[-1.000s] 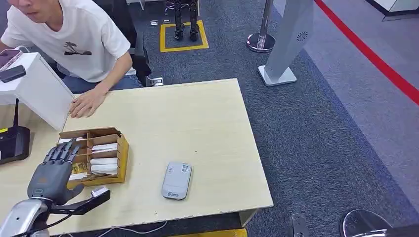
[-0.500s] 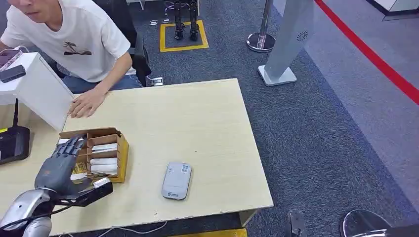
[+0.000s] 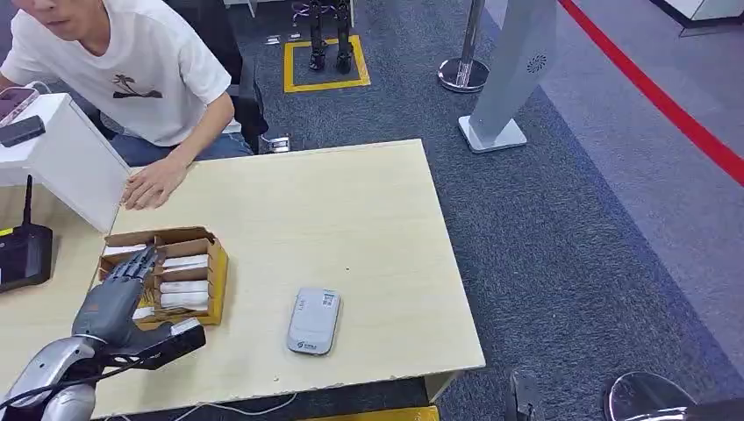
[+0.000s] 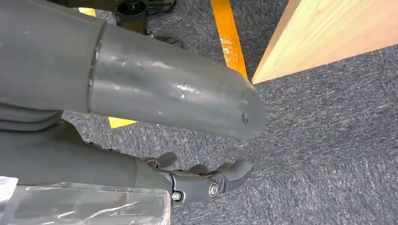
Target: Pass the card to the sensor for recognition and then transmit it.
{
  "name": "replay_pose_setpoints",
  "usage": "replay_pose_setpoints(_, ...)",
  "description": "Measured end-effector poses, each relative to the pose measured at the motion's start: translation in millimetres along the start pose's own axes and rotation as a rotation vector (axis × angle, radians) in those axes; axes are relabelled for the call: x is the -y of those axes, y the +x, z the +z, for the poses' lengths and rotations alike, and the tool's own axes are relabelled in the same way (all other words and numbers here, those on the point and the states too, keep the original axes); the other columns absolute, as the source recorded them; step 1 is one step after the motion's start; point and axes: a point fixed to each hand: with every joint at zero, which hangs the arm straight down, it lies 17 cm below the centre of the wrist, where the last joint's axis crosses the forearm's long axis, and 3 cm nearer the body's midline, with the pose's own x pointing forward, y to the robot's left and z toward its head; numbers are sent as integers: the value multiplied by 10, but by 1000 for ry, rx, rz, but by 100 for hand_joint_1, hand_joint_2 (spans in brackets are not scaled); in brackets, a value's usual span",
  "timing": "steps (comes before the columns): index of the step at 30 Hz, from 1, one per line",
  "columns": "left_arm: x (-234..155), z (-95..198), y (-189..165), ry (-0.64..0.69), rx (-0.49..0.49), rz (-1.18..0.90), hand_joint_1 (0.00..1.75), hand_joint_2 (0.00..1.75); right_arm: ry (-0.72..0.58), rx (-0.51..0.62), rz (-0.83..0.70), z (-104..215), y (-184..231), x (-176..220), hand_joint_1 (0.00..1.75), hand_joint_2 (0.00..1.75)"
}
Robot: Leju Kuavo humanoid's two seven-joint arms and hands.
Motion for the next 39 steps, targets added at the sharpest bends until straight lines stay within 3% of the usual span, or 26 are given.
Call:
replay_pose_setpoints(19, 153, 68, -88, -106, -5, 78, 0, 175, 11, -9, 12, -10, 18, -44, 0, 0)
replay_pose_setpoints(39, 177, 121, -211, -109, -31, 45, 0, 175, 26, -9, 22, -20, 60, -101, 0, 0)
